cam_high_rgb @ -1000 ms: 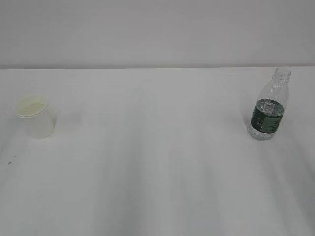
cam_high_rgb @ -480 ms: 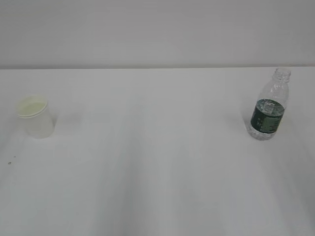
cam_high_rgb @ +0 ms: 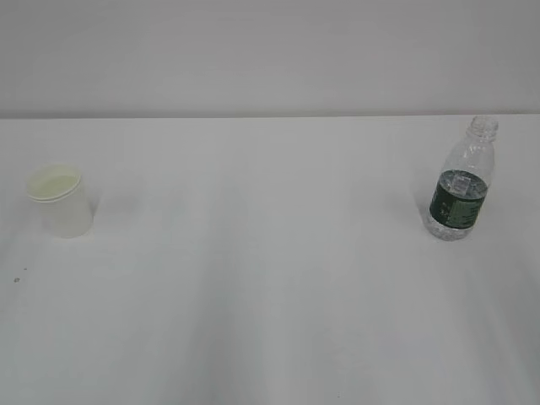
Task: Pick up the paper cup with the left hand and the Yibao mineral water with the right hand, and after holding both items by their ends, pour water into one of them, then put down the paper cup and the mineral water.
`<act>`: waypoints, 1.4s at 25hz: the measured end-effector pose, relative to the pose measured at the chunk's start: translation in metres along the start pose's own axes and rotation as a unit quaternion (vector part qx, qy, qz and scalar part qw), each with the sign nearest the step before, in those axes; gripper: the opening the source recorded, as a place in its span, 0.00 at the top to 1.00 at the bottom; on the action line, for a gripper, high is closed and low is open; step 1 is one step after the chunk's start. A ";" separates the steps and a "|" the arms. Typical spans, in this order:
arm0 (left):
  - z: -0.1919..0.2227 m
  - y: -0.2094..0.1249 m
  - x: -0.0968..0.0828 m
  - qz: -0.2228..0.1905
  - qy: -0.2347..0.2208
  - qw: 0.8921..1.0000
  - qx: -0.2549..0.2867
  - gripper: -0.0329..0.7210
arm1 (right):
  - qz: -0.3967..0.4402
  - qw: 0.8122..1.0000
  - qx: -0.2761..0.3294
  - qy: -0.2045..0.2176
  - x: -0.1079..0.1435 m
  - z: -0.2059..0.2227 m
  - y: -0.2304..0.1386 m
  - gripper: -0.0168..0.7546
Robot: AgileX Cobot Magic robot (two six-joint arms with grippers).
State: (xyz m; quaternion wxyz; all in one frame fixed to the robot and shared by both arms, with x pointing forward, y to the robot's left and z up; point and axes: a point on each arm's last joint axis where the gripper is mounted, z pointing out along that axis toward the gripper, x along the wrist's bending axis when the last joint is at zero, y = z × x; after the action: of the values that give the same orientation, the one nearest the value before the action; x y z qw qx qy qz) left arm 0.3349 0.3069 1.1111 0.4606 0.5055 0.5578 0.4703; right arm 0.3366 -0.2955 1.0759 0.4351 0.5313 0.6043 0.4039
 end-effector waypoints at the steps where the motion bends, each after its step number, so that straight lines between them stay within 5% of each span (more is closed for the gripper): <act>1: -0.002 -0.001 0.000 -0.002 0.000 1.000 0.002 0.30 | -0.002 1.000 0.005 0.007 0.001 -0.001 -0.001 0.21; 14: -0.018 -0.008 -0.003 -0.001 -0.021 0.997 0.079 0.30 | -0.017 0.999 0.040 0.022 0.002 -0.026 0.003 0.21; 35: -0.041 -0.010 -0.012 0.018 -0.070 0.975 0.212 0.31 | -0.006 0.989 0.140 0.038 0.003 -0.052 -0.023 0.21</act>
State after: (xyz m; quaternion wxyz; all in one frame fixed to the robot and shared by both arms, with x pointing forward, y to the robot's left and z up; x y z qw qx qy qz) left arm 0.2942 0.2925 1.1074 0.3720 0.6333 0.6020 0.3132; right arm 0.2796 -0.2959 1.0695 0.3357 0.5681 0.6737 0.3326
